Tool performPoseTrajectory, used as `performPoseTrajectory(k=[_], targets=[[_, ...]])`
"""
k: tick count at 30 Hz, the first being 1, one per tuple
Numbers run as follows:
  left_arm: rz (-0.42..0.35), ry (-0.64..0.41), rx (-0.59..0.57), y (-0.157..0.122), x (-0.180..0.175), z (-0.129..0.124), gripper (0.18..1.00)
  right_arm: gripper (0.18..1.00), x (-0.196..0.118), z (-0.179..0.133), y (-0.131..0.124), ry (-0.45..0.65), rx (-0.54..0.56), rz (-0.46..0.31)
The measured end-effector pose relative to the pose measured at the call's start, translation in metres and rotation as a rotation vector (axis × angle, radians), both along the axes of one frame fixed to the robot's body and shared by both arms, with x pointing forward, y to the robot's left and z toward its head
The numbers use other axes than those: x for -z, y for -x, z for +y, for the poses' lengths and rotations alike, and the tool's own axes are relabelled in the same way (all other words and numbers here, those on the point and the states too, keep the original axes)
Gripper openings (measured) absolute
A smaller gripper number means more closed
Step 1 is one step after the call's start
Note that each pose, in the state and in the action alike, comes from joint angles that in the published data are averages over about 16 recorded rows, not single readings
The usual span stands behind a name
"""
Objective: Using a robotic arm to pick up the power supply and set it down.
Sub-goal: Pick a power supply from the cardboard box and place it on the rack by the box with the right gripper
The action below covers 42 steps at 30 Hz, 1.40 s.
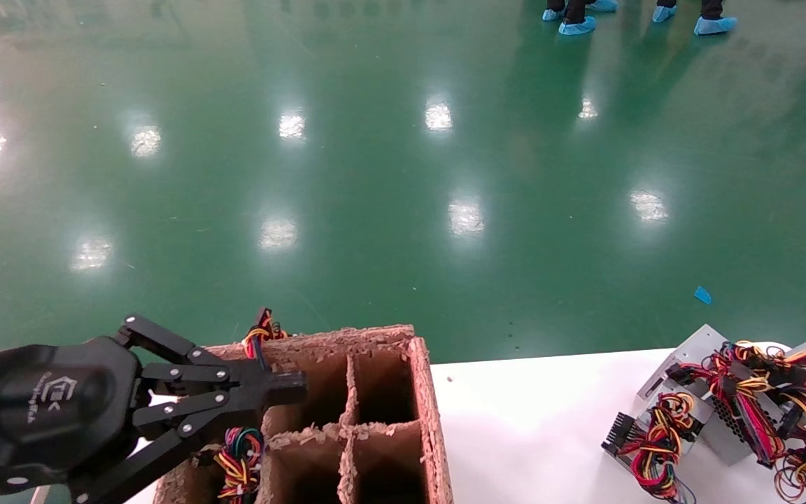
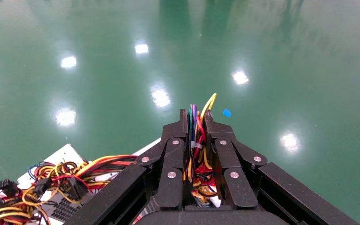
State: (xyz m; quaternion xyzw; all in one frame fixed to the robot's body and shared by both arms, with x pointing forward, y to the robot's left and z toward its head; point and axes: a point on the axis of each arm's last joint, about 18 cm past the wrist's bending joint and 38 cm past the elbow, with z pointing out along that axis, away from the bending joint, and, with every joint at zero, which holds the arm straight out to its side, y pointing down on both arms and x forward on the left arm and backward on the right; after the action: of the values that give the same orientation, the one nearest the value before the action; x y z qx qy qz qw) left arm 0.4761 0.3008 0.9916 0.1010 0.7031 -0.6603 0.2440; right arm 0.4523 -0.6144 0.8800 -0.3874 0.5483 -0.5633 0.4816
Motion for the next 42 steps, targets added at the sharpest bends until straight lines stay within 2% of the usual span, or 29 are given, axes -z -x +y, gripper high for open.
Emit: performPoseTrajectory(k=[11,27,33,42], targets=[[0.000,0.000,0.000,0.000,0.000,0.000,0.191,0.237,0.007,0.008,-0.015,-0.006,-0.001,0.004],[0.000,0.000,0.000,0.000,0.000,0.000,0.191,0.244,0.013,0.005,-0.013,0.005,0.019,0.032],[0.000,0.000,0.000,0.000,0.000,0.000,0.191,0.271,0.015,0.002,-0.008,0.012,0.031,0.041],[0.000,0.000,0.000,0.000,0.000,0.000,0.191,0.379,0.018,-0.004,0.004,0.007,0.041,0.050]])
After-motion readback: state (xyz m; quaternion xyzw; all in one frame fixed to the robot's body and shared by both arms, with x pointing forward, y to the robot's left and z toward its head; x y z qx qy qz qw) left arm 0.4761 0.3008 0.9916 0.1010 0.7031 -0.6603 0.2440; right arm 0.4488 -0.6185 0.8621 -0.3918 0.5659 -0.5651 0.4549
